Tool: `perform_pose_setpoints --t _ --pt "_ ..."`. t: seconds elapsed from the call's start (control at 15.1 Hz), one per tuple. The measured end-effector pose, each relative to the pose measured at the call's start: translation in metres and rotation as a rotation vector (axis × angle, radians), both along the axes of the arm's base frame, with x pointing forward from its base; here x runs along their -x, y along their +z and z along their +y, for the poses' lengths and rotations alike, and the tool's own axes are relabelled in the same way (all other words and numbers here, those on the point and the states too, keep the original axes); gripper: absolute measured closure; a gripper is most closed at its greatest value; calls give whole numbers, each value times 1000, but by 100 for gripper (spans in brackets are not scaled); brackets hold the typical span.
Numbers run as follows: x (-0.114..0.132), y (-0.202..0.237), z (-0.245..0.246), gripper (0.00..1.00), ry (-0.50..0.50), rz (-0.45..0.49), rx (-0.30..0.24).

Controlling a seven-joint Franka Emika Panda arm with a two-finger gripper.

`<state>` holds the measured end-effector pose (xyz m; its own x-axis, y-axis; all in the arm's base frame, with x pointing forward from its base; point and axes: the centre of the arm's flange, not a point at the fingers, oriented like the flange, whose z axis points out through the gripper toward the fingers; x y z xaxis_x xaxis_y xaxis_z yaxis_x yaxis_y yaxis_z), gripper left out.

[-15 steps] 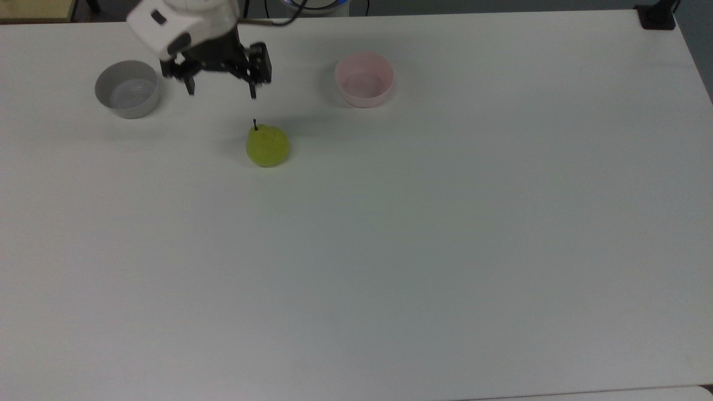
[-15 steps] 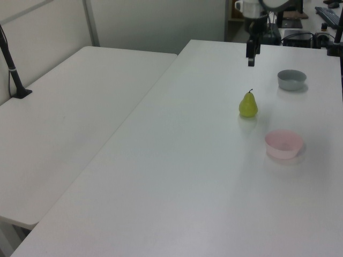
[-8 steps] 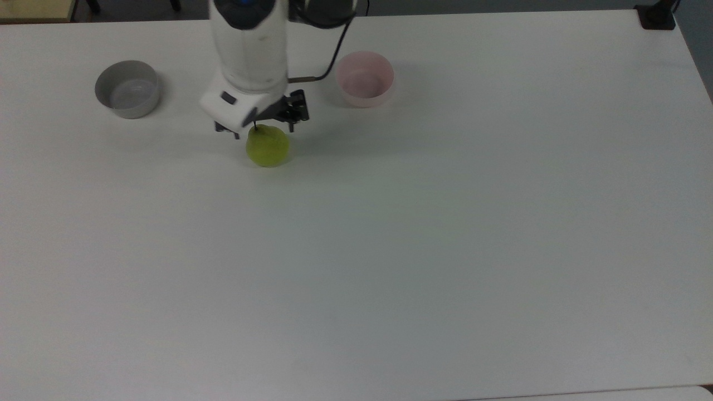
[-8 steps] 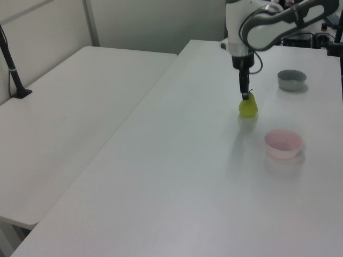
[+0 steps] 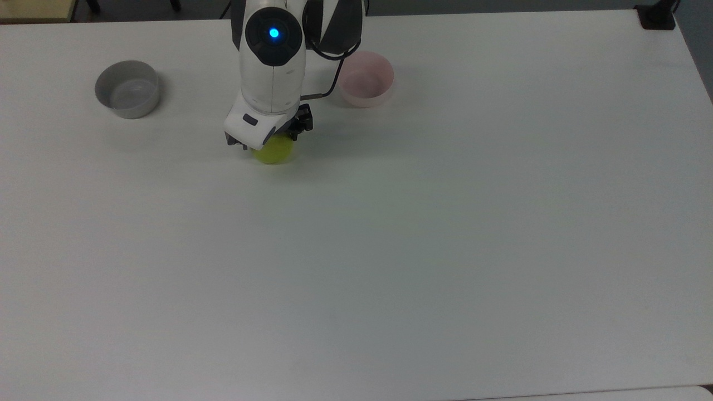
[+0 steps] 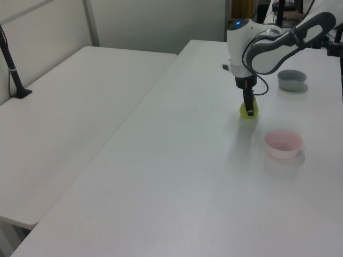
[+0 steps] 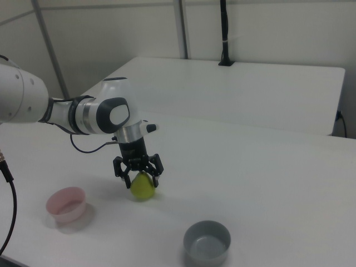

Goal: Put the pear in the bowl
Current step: 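Close the gripper on the green pear and lift it, then carry the held pear over to the pink bowl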

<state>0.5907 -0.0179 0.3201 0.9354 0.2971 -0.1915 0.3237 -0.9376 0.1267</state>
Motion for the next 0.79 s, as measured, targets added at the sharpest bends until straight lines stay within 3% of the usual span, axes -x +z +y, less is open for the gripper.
perform_pose_setpoints --t 0.13,0.2,0.26,0.66,0.79 --pt "2 -3 -7 3 24 13 14" --pt "3 -4 -9 11 28 14 20" --pt "3 -3 -9 14 29 13 20" --pt "2 6 -23 14 9 -6 20" --pt "2 46 -31 14 -5 -75 13"
